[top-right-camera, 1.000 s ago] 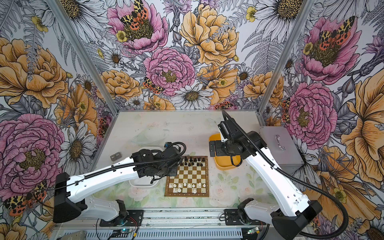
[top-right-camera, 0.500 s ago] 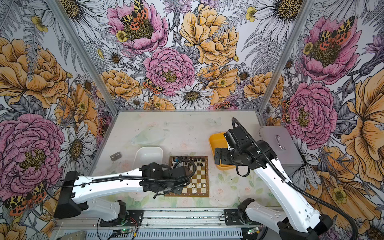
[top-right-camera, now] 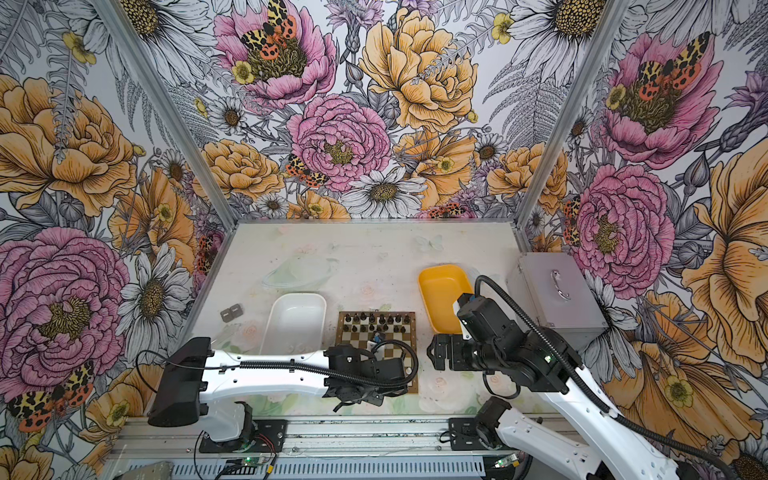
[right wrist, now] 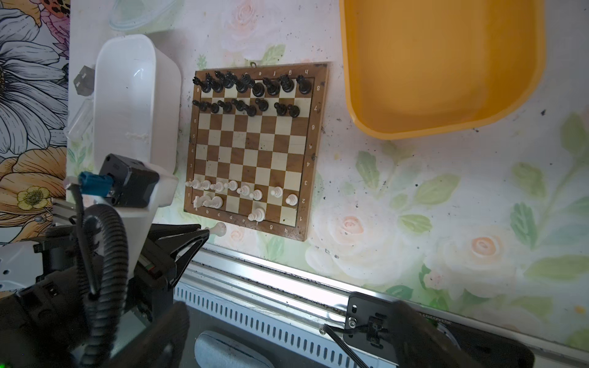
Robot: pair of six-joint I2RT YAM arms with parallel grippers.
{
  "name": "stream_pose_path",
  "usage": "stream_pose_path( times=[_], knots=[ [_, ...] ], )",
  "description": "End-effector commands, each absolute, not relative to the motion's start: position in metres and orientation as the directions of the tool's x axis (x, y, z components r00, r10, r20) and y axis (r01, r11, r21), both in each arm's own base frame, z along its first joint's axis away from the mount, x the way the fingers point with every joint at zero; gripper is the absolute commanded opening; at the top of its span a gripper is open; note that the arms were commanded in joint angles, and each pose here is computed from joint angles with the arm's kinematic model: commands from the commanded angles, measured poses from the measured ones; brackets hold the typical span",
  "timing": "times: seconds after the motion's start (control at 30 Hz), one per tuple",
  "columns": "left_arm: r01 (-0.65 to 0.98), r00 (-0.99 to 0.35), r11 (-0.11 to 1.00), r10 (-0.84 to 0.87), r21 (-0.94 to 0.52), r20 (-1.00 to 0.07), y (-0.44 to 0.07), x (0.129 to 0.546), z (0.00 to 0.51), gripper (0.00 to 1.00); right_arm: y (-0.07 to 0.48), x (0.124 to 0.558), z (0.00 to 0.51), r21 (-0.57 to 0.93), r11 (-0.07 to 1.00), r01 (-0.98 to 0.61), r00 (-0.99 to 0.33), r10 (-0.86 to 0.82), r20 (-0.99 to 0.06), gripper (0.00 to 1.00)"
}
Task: Set up the chess pieces on the board
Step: 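Lower the white piece onto a nearest-row square with the left gripper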
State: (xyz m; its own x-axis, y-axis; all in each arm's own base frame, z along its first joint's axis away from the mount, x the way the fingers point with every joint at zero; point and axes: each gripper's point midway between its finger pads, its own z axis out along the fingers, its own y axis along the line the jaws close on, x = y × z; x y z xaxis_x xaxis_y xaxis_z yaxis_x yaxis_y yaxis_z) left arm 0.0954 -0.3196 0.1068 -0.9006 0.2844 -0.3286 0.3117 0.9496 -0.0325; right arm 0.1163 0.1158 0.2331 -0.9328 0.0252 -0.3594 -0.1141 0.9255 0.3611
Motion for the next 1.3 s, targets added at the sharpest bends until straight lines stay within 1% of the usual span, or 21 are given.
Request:
stream_pose_path(
  times=[0.0,0.43,0.9,1.27],
  knots=[
    [0.299,-0.896,0.953,0.263,-0.049,-0.358,-0.331,0.1,0.107,0.09,0.112,0.115,0.238,0.351,0.93,-0.109,-0.93,0.029,-0.366,1.0],
    [0.326,-0.887,0.945,0.31,0.011,-0.344,-0.334,0.108,0.092,0.09,0.099,0.11,0.249,0.337,0.936,-0.099,-0.918,0.046,-0.395,1.0],
    [0.335,-0.888,0.942,0.327,0.031,-0.324,-0.332,0.124,0.088,0.1,0.094,0.111,0.252,0.32,0.943,-0.087,-0.913,0.052,-0.404,1.0],
    [0.349,-0.888,0.936,0.343,0.034,-0.305,-0.336,0.126,0.083,0.1,0.093,0.113,0.254,0.31,0.947,-0.083,-0.91,0.055,-0.411,1.0]
  ],
)
